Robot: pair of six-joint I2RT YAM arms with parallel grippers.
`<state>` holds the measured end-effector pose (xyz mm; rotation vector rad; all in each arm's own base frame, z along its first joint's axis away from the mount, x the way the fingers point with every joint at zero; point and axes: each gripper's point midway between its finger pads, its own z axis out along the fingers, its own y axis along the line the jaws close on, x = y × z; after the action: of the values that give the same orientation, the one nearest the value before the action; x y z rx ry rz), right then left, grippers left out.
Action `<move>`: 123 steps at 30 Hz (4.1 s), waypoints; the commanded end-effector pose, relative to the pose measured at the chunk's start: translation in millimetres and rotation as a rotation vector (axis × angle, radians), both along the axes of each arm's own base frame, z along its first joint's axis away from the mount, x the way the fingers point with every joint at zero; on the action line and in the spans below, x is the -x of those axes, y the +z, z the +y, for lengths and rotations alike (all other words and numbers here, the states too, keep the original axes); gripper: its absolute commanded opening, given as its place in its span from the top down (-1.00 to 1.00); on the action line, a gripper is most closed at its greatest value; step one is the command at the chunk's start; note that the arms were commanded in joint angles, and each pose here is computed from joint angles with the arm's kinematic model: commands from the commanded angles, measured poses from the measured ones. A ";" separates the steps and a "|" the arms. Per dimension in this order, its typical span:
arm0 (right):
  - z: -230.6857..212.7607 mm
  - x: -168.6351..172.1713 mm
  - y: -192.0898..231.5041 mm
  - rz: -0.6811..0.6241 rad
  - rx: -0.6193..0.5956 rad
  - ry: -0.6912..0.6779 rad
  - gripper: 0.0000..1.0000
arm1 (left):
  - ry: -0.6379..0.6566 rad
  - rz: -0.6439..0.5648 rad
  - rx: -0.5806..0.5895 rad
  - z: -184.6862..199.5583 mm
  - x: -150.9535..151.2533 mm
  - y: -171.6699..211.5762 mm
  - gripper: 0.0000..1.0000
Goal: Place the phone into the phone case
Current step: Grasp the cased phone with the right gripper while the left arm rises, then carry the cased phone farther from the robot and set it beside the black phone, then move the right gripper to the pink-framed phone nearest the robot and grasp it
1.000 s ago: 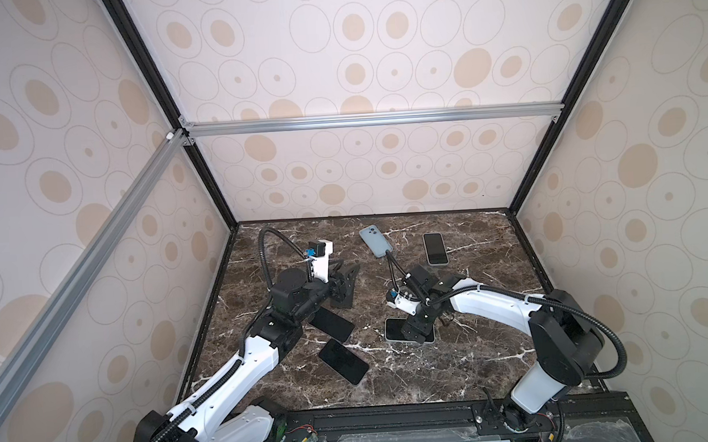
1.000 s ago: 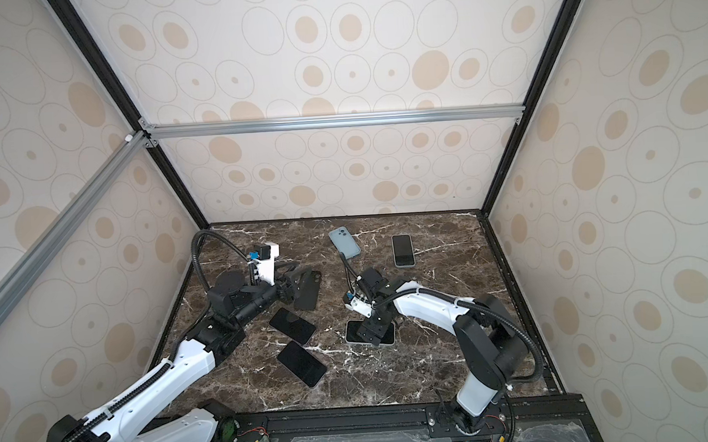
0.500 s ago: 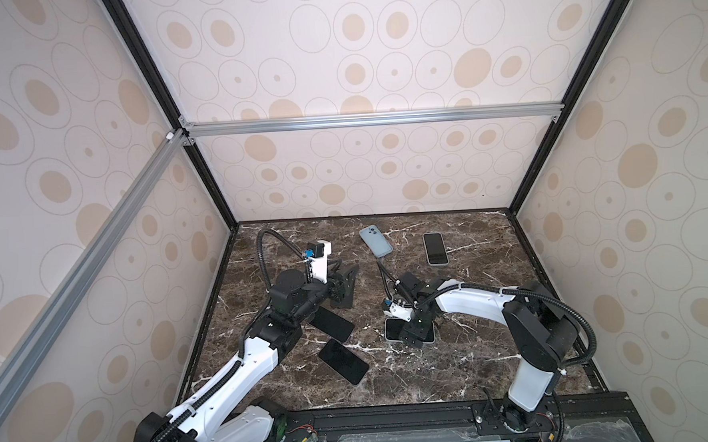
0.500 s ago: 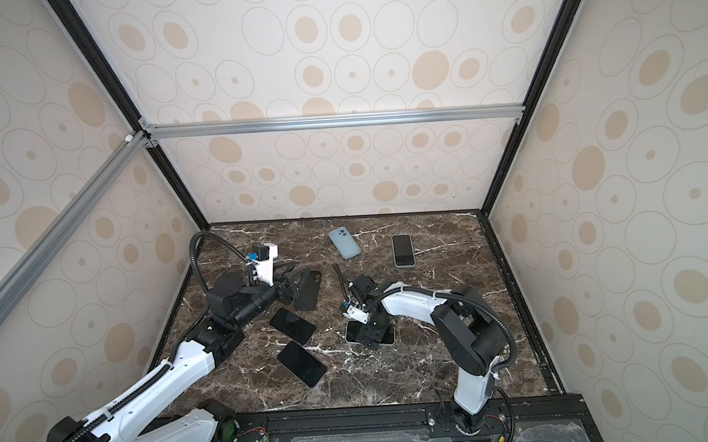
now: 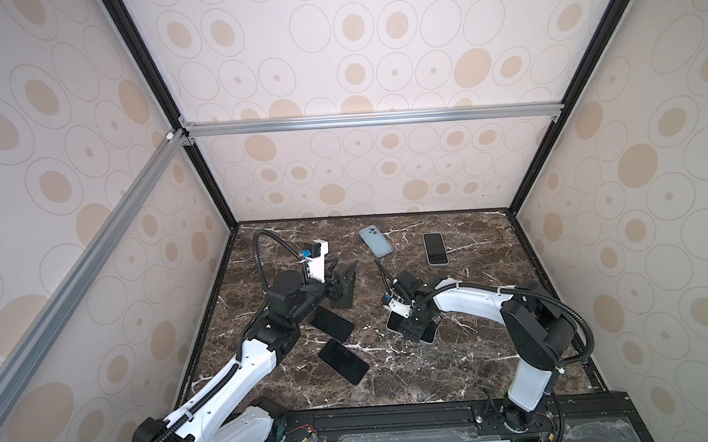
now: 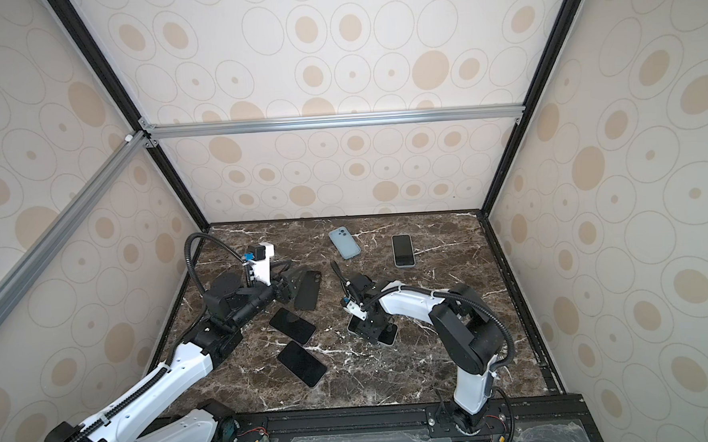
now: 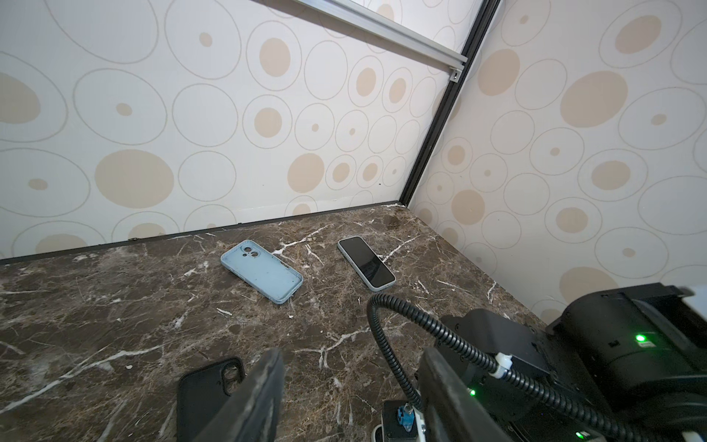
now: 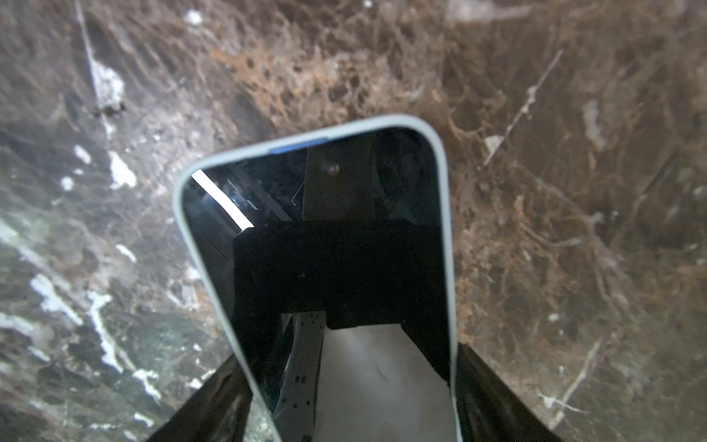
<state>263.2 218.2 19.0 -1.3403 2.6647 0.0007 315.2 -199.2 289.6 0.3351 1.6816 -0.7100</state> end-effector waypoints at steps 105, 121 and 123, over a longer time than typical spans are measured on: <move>31.5 -40.3 162.4 -0.295 -0.493 -0.592 -0.96 | 0.299 0.214 -0.049 60.0 -8.7 -38.6 -0.25; 188.7 94.0 73.1 -0.253 -0.333 -0.101 -0.97 | 0.583 0.409 -0.201 137.1 -6.7 -112.0 -0.50; 195.3 97.8 63.4 -0.243 -0.308 -0.067 -0.97 | 0.584 0.442 -0.156 145.2 -10.7 -117.0 -0.51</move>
<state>164.1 407.2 82.7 -1.0379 2.4118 0.2586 324.0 -62.1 181.3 -0.1736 2.0951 -0.1778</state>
